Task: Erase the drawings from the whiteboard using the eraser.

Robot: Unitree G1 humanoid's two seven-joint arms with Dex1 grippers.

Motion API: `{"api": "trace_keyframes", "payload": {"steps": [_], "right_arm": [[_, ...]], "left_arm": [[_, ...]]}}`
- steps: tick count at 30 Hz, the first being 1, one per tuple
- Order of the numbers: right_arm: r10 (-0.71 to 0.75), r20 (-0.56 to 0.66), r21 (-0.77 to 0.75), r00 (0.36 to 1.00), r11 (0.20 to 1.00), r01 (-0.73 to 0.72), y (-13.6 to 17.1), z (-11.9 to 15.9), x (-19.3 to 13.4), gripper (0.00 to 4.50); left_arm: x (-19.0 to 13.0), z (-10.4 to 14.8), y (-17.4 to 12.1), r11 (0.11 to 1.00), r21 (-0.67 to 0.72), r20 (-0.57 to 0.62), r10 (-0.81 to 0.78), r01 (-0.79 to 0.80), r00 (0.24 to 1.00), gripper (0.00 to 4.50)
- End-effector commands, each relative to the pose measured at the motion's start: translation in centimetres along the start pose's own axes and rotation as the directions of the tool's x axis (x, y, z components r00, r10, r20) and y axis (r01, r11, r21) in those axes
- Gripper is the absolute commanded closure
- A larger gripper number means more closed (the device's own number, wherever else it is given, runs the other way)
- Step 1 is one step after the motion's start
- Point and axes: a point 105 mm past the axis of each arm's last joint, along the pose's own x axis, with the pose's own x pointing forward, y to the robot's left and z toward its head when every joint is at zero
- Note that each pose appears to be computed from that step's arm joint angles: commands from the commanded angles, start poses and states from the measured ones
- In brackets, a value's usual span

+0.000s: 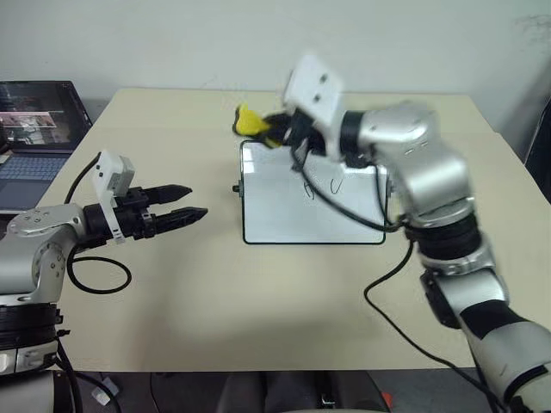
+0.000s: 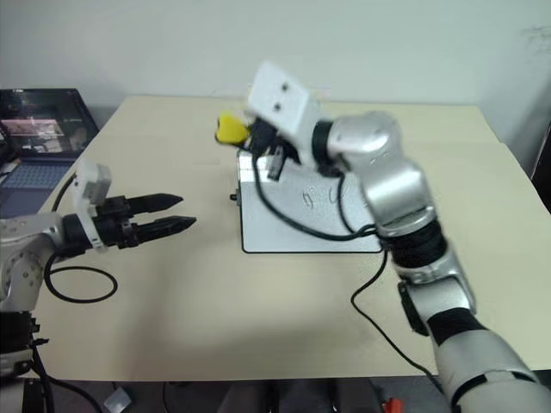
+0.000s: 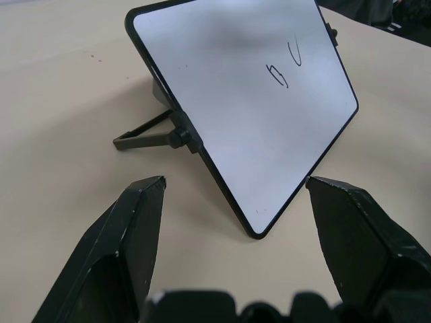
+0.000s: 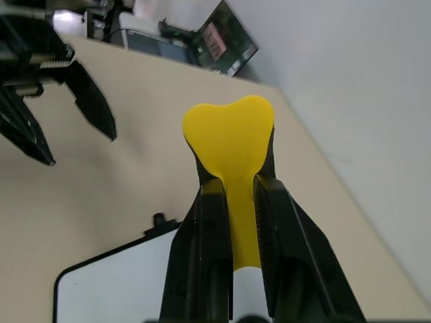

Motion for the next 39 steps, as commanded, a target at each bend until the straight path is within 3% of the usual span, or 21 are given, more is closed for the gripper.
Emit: {"api": "trace_keyframes", "payload": {"steps": [1, 5, 11, 30, 39], "right_arm": [[-0.138, -0.124, -0.055, 0.983, 0.990, 0.132, -2.3, -2.5, -2.7, 4.33], [-0.161, -0.290, -0.158, 0.944, 0.980, 0.119, -1.8, -6.4, -4.5, 4.33], [-0.100, -0.405, -0.175, 0.909, 0.984, 0.030, 0.2, -9.0, -6.1, 4.33], [-0.031, -0.331, -0.322, 0.943, 0.943, -0.082, 0.8, -6.0, 0.4, 4.33], [0.010, -0.351, -0.352, 0.936, 0.925, -0.142, 1.4, -7.0, 2.2, 4.33]], "left_arm": [[0.0, 1.4, 0.0, 0.998, 0.056, 0.033, -0.005, 0.003, 0.999, 0.87], [0.3, 1.3, 0.1, 0.998, 0.055, 0.034, -0.013, 0.011, 0.999, 0.87], [0.6, 1.4, 0.2, 0.998, 0.056, 0.032, -0.027, 0.025, 0.999, 0.87], [0.9, 1.4, 0.1, 0.998, 0.058, 0.030, -0.034, 0.032, 0.999, 0.87], [0.8, 1.4, 0.0, 0.998, 0.058, 0.036, -0.027, 0.025, 0.999, 0.87]]}}
